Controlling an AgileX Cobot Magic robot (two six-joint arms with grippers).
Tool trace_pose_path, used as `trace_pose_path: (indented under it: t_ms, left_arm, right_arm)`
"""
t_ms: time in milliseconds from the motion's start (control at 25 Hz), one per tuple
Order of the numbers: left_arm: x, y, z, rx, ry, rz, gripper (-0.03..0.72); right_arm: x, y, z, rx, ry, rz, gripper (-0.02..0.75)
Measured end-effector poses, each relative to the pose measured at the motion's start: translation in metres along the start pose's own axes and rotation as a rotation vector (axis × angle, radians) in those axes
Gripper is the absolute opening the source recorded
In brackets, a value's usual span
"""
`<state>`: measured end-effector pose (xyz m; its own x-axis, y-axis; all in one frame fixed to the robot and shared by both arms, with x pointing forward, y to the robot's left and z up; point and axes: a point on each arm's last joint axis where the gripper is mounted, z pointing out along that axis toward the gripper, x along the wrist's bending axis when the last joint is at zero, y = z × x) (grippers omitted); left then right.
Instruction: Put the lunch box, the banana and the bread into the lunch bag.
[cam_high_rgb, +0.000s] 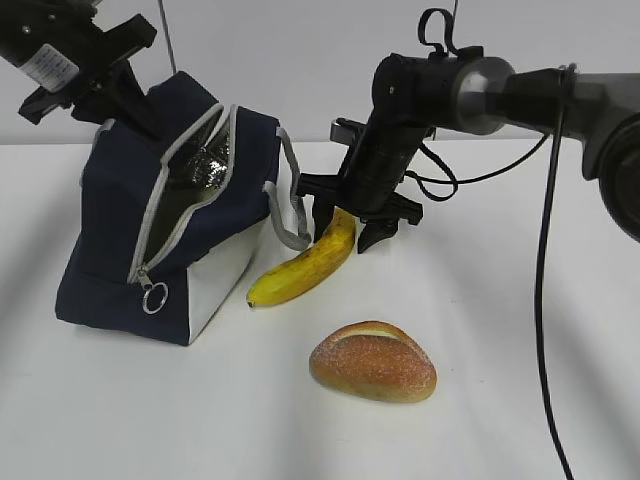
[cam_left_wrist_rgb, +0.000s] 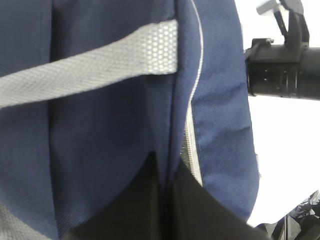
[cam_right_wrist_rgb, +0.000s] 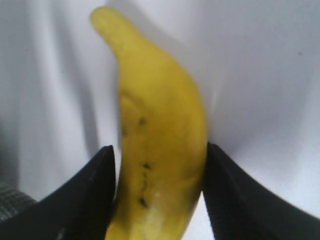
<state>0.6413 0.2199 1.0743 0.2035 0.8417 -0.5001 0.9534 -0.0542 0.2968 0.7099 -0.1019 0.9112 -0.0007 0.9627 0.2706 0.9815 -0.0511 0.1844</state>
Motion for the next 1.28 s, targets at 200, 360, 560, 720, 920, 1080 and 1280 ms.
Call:
trace_pose_path:
  t_ms: [200,360,560,720,920,1080,1280]
  left_arm:
    - [0.000,0.000,0.000,0.000,0.000,0.000,-0.003]
    - [0.000,0.000,0.000,0.000,0.000,0.000,-0.003]
    - [0.000,0.000,0.000,0.000,0.000,0.000,-0.003]
    - [0.000,0.000,0.000,0.000,-0.001,0.000,-0.003]
    - [0.000,0.000,0.000,0.001,-0.002,-0.001,-0.003]
    - [0.000,0.000,0.000,0.000,-0.003,-0.001,-0.003]
    - [0.000,0.000,0.000,-0.001,-0.005,-0.002,-0.003]
  right_arm:
    - [0.000,0.001,0.003,-0.008,0.002,0.003,0.333]
    - [-0.001,0.003,-0.001,0.004,-0.026,-0.017,0.329]
    - [-0.006,0.010,-0.026,0.025,-0.174,-0.124,0.329]
    - [-0.005,0.025,-0.051,-0.062,-0.238,-0.207,0.329]
    - [0.007,0.026,-0.088,-0.108,-0.144,-0.244,0.329]
    - [0.025,0.021,-0.136,-0.166,-0.010,-0.287,0.329]
    - [0.044,0.009,-0.182,-0.207,0.158,-0.326,0.329]
